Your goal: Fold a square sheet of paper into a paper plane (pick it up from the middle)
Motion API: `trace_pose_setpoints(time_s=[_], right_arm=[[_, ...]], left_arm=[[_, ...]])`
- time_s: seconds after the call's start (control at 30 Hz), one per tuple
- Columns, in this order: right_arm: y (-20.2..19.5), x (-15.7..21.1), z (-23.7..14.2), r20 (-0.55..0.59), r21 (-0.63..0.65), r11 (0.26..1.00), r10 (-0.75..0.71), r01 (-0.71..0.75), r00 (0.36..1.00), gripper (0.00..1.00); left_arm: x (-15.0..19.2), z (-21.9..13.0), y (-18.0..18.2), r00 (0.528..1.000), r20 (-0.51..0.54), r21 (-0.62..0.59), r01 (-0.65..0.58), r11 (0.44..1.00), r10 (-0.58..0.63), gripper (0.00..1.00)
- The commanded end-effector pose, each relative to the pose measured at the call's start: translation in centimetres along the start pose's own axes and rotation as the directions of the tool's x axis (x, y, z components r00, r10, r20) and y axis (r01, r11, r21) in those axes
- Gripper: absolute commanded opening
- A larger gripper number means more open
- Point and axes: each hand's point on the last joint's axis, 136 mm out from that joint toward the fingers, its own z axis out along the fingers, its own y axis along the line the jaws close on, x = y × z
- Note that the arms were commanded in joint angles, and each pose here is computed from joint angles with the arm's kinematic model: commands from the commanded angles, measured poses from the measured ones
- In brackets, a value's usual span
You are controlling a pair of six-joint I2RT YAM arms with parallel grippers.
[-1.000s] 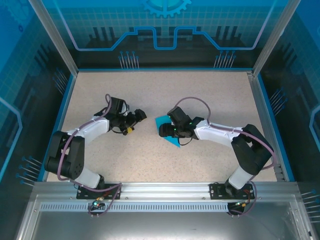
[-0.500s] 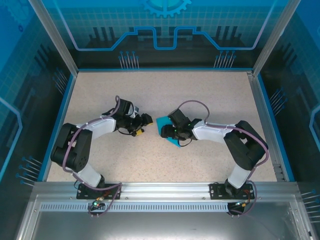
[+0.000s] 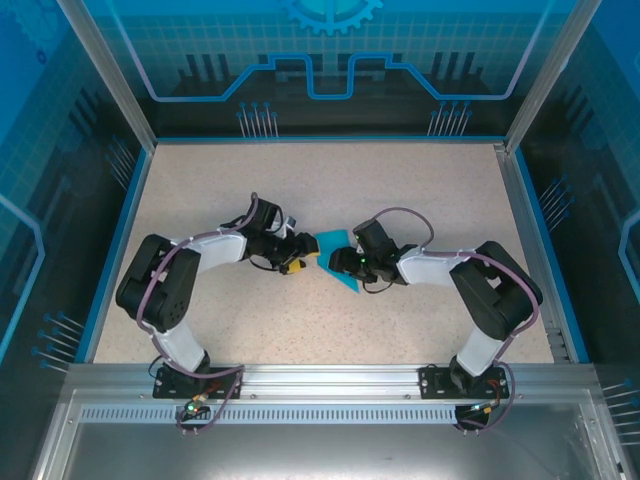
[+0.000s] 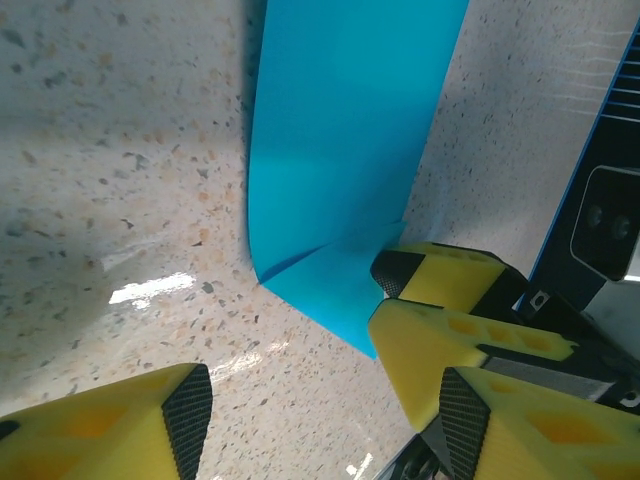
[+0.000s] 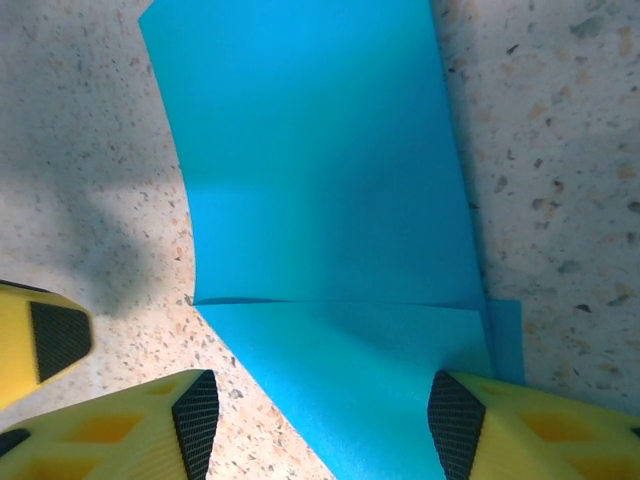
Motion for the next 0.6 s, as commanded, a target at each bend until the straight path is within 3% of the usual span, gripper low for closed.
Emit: trace_pose_setpoints(time_s=[0.0, 0.57], right_arm=[[-3.8, 2.1, 0.9, -0.069, 0.065, 0.993, 0.098, -0.094, 0.993, 0.62], [-5.5, 2.5, 0.9, -0.083, 0.075, 0.989, 0.137, -0.131, 0.987, 0.62]], left_arm=[[0.3, 0.6, -1.1, 0.999, -0.037, 0.018, 0.015, 1.000, -0.015, 0.65], [-0.4, 3.0, 0.2, 0.996, -0.050, -0.097, 0.073, 0.993, -0.078, 0.57]])
